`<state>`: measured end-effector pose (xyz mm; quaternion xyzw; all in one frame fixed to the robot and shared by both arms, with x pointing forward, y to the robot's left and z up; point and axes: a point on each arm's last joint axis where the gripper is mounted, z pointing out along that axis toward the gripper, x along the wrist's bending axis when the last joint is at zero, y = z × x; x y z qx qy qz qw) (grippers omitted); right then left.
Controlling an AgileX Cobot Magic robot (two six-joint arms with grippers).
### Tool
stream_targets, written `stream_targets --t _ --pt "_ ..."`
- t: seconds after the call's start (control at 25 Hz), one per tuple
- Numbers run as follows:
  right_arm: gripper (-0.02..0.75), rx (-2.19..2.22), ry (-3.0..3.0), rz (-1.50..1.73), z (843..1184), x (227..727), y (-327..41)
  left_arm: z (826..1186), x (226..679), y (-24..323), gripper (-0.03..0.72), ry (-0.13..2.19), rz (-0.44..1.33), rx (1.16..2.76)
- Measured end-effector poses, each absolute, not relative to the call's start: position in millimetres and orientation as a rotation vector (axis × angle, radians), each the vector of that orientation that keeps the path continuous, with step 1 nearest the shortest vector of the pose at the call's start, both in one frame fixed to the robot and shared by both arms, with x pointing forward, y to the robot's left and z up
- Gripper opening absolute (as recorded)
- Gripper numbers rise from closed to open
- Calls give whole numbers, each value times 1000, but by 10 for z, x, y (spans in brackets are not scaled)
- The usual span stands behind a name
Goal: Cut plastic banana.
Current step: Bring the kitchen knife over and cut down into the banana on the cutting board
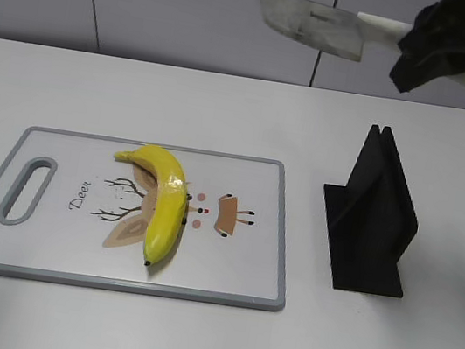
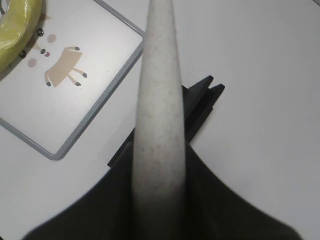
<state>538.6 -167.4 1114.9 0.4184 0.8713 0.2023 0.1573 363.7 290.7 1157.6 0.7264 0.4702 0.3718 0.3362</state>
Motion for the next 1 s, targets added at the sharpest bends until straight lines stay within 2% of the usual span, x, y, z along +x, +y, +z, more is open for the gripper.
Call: stream_targets --t 0.28,0.52,0.76,1.0 --pt "168 863 2773 646 11052 5738 -1339 11781 4396 2806 595 1005 853 2110" --pt "168 467 2874 694 10926 5941 -1167 11777 4926 2286 595 507 710 2403" --pt "168 257 2919 728 10766 6035 -1075 11435 5399 1711 589 140 560 2611" --pt "168 204 2924 769 10758 6030 -1046 10963 5723 1533 580 91 426 2720"
